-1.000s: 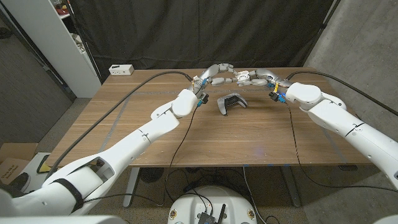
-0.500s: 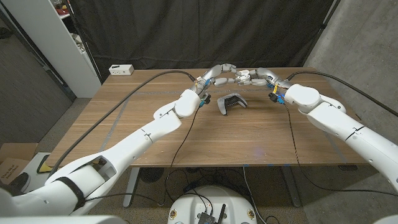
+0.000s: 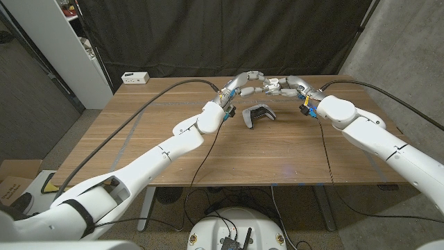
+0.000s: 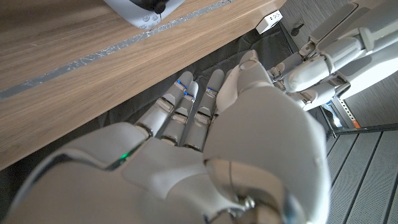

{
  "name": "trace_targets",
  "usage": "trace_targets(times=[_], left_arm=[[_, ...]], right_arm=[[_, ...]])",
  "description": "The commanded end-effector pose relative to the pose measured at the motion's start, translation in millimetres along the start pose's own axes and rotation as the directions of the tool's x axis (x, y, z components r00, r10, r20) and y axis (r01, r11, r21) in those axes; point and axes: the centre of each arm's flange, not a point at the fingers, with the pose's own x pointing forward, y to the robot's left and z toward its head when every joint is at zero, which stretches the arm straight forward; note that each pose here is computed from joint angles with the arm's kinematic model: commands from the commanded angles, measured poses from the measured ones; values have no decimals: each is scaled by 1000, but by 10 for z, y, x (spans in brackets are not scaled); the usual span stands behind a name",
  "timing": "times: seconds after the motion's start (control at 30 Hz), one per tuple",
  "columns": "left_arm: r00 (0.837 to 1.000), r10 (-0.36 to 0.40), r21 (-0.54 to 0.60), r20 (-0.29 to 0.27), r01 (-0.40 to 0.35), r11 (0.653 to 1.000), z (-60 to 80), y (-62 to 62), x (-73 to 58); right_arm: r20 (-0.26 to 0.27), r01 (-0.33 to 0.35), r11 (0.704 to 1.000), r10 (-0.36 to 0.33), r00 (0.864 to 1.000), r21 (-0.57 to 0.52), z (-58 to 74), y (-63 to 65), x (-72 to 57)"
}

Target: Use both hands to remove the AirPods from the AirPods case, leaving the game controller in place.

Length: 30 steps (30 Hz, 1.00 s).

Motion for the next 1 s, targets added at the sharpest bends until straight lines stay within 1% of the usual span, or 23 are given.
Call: trace_targets(times=[0.03,0.27,0.5,0.8,1.0], left_arm=[[1000,13,26,-11,-13,1000,4,-30,-28],[999,30,65,-15,-29,997,10,-45,-38],[999,48,86,-18,-46,995,12,-51,-43],[998,67,71,-6,-67,995,6,-41,-47],[997,71,69,-11,-70,995,-7,-50,-35]], right_arm=[[2,18,1000,-18,1000,-14,27,5,-23],[4,26,1000,-26,1000,-14,39,-8,-36],[12,29,999,-29,1000,-32,74,12,-43],[12,30,998,-29,999,-54,103,31,-41],[19,31,997,-30,999,-64,117,45,-44]])
